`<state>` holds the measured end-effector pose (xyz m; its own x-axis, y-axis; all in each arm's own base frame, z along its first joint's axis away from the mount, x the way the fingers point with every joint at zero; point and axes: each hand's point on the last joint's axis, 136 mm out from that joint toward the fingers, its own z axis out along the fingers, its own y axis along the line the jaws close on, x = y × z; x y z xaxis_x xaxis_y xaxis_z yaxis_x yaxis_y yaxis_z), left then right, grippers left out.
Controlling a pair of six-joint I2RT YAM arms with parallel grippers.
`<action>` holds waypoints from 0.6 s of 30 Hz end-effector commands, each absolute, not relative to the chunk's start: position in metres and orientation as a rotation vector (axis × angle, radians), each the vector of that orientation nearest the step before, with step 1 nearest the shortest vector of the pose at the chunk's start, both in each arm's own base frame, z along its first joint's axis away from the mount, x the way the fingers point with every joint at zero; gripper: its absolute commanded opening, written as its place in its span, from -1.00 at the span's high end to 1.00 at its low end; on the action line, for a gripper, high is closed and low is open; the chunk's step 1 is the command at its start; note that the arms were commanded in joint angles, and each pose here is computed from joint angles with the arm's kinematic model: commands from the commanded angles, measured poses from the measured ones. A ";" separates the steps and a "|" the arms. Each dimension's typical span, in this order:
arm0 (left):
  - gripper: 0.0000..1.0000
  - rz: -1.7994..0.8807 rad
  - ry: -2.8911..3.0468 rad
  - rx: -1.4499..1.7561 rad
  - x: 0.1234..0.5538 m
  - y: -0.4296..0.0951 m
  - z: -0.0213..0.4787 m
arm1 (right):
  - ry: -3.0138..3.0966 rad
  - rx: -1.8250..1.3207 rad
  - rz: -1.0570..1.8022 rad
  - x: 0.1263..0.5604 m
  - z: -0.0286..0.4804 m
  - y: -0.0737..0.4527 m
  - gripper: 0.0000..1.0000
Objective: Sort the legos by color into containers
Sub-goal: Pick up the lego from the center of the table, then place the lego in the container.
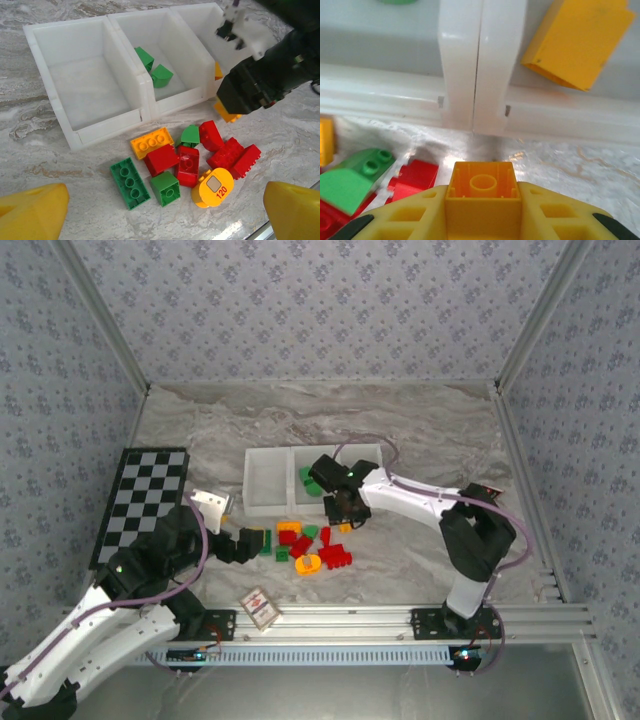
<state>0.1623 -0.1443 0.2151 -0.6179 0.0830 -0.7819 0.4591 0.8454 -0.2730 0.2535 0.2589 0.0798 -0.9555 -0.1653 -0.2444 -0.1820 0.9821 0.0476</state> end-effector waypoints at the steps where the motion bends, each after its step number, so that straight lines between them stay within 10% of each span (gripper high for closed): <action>1: -0.99 -0.600 2.182 0.401 0.162 -0.149 0.216 | 2.818 -0.260 0.097 0.260 0.120 0.251 0.26; 18: -0.99 -0.597 2.183 0.397 0.162 -0.148 0.217 | 2.747 -0.211 0.178 0.362 0.149 0.220 0.28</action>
